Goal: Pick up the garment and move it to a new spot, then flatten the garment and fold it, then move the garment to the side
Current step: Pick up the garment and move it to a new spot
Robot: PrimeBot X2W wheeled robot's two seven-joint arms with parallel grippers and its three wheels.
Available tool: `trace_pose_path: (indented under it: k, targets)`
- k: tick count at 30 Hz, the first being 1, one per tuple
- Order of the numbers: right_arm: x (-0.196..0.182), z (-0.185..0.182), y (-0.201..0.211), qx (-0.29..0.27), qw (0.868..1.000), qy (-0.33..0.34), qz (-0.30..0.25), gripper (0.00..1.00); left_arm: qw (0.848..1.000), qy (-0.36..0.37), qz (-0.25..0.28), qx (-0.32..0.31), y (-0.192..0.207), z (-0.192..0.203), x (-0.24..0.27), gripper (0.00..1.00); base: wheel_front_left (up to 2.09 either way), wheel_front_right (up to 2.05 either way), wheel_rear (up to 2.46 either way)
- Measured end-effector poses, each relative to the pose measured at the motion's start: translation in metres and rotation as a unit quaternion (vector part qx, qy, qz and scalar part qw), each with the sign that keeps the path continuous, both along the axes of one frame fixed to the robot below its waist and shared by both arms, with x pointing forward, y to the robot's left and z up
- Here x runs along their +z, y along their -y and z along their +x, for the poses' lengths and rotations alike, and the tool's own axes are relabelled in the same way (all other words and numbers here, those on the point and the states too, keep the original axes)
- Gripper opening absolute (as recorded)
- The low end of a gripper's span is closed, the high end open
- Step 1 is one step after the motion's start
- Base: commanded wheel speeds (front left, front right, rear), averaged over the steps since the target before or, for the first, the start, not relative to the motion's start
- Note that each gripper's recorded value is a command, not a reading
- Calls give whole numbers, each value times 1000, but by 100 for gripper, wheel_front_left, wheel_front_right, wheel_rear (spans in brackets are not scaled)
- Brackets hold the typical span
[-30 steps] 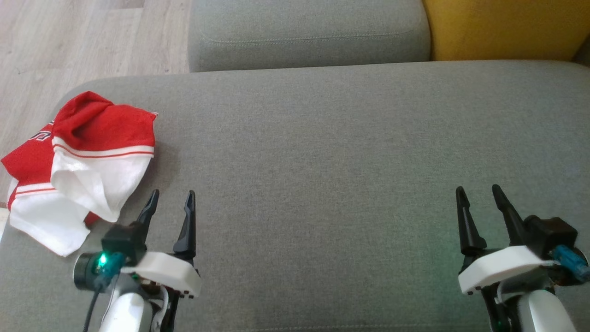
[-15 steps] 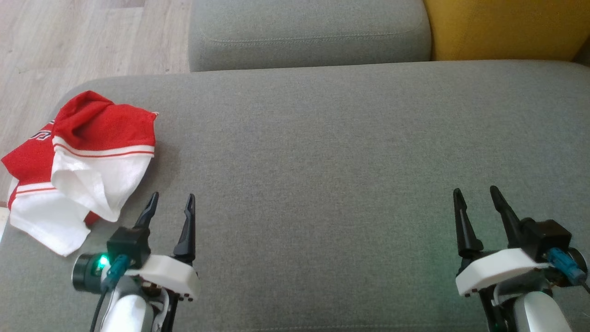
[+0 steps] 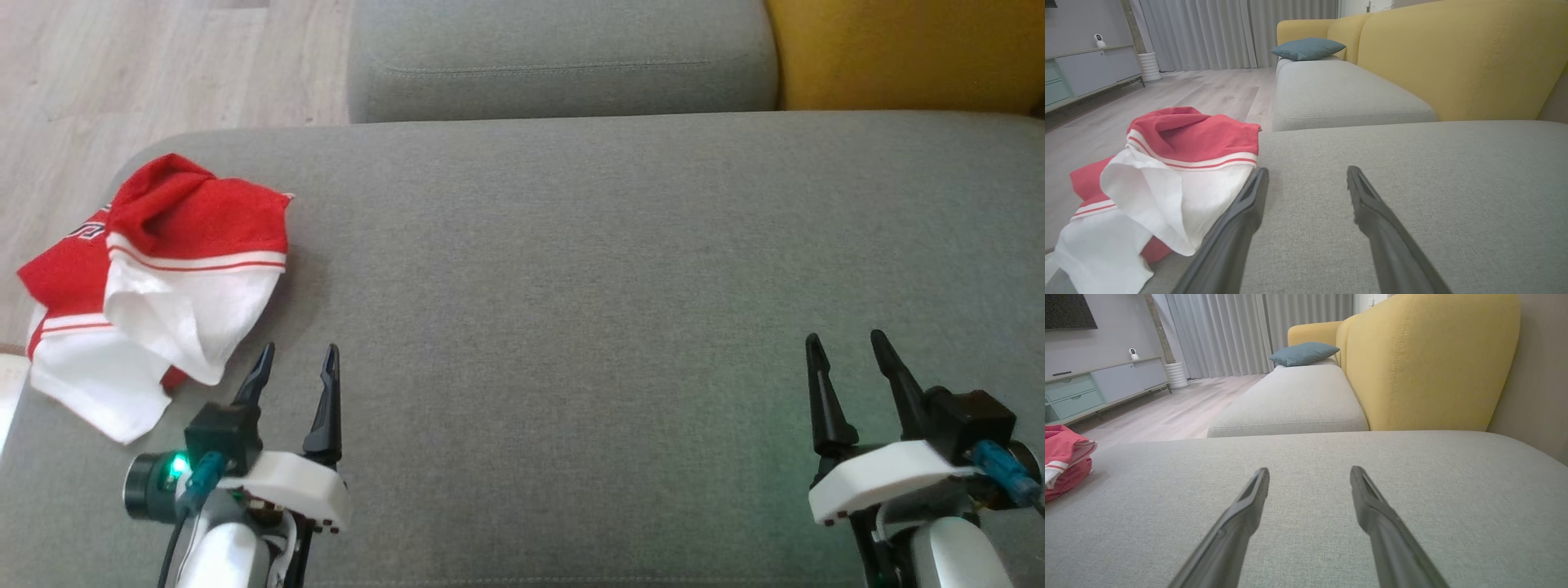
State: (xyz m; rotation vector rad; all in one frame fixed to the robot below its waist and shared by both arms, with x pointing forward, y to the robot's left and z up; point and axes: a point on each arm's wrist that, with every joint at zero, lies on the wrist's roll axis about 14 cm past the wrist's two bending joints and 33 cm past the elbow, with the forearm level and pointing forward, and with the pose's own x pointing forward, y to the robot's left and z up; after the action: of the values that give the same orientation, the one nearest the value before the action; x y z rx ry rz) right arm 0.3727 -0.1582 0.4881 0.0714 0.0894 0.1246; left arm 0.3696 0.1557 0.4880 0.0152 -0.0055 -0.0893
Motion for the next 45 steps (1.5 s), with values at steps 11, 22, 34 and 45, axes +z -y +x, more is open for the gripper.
trace_pose_path:
  k: [11, 22, 34, 45]
  targets:
    - [10, 15, -47, 69, 997, 16, 1, 100, 999, 16, -3, 45, -30, -8, 11, 100, 0, 0, 0]
    - [19, 26, -136, 194, 981, 21, 9, 100, 987, 19, 2, 159, -104, -50, 14, 100, 0, 0, 0]
    - [11, 29, -171, 242, 970, 7, 15, 100, 979, 9, 11, 201, -129, -68, 10, 100, 0, 0, 0]
    - [-5, 72, -153, 226, 974, -11, 0, 100, 990, -15, 20, 142, -125, 20, 8, 100, 0, 0, 0]
